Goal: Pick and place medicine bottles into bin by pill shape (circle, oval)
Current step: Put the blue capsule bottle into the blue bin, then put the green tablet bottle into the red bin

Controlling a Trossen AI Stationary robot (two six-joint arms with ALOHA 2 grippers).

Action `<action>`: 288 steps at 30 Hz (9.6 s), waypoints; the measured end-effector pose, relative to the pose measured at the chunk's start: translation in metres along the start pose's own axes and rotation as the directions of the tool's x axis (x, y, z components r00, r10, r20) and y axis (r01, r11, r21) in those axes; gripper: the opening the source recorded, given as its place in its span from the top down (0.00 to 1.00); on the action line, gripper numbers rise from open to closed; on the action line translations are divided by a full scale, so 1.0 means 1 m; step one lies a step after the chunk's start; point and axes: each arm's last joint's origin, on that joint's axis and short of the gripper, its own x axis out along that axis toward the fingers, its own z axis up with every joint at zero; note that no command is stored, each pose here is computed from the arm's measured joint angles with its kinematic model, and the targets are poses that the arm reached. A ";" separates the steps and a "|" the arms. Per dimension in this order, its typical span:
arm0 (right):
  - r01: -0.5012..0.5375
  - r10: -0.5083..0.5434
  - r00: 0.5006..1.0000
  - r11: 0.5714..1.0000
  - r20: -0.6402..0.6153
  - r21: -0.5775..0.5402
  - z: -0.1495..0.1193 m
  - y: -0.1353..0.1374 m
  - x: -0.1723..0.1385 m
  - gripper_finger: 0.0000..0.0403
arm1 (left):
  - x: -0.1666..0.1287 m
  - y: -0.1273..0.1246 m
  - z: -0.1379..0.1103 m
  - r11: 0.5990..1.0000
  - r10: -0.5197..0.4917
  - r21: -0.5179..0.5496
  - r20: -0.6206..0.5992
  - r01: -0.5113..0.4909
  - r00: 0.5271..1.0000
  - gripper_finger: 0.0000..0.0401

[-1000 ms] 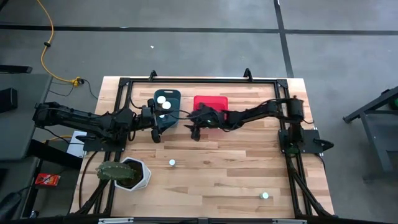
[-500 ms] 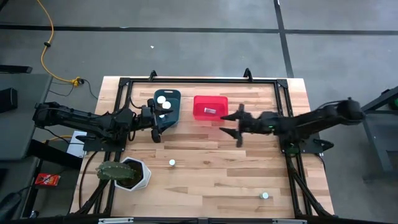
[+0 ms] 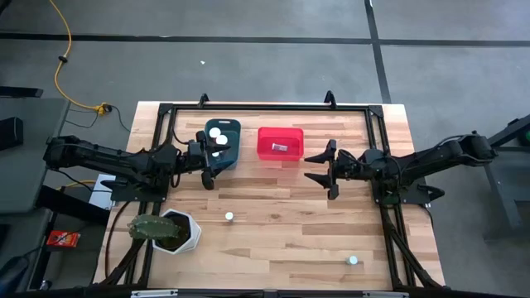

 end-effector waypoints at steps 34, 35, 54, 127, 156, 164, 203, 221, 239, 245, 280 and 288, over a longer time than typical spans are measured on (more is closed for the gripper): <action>0.052 -0.052 0.999 0.998 0.000 -0.021 0.000 -0.002 0.000 0.45 | 0.012 -0.013 -0.004 0.942 -0.289 -0.223 -0.150 0.252 0.946 0.37; 0.061 -0.061 0.998 0.998 -0.001 -0.020 0.000 -0.002 0.000 0.45 | 0.016 -0.015 -0.005 0.943 -0.289 -0.227 -0.198 0.243 0.937 0.37; 0.064 -0.065 0.997 0.998 -0.033 -0.023 -0.003 -0.002 0.000 0.45 | 0.043 -0.078 -0.030 0.893 -0.357 -0.055 -0.692 0.447 0.628 0.37; 0.065 -0.065 0.996 0.998 -0.058 -0.005 -0.006 -0.002 0.000 0.45 | 0.031 -0.072 0.024 0.873 -0.098 0.360 -0.532 0.329 0.841 0.73; 0.081 -0.082 0.995 0.997 -0.061 -0.006 -0.006 -0.002 0.000 0.45 | 0.027 0.046 -0.064 0.894 0.413 0.034 -0.451 -0.447 0.792 0.73; 0.102 -0.102 0.993 0.995 -0.060 -0.007 -0.006 -0.003 0.000 0.45 | 0.029 0.052 -0.076 0.879 0.401 -0.009 -0.525 -0.477 0.750 0.73; 0.101 -0.102 0.993 0.995 -0.060 -0.007 -0.006 -0.003 0.000 0.45 | 0.031 0.056 -0.058 0.903 0.370 -0.025 -0.459 -0.429 0.807 0.54; 0.102 -0.102 0.993 0.995 -0.063 -0.005 -0.006 -0.003 0.000 0.45 | -0.023 0.011 -0.012 0.992 -0.120 -0.020 0.178 0.125 0.977 0.54; 0.102 -0.102 0.993 0.995 -0.064 -0.008 -0.007 -0.003 0.000 0.45 | -0.026 0.013 -0.013 0.996 -0.075 -0.028 0.175 0.081 0.982 0.54; 0.077 -0.074 0.997 0.992 -0.034 0.104 0.000 -0.002 0.001 0.45 | -0.026 0.013 -0.013 0.996 -0.074 -0.028 0.175 0.080 0.982 0.54; 0.746 0.166 -0.049 0.662 -0.985 0.075 -0.024 0.201 -0.012 0.45 | -0.025 0.014 -0.019 0.997 -0.071 -0.018 0.108 0.073 0.992 0.54; 0.793 0.155 -0.154 0.609 -0.976 -0.029 -0.034 0.202 -0.015 0.45 | -0.025 0.014 -0.019 0.997 -0.071 -0.017 0.107 0.073 0.992 0.54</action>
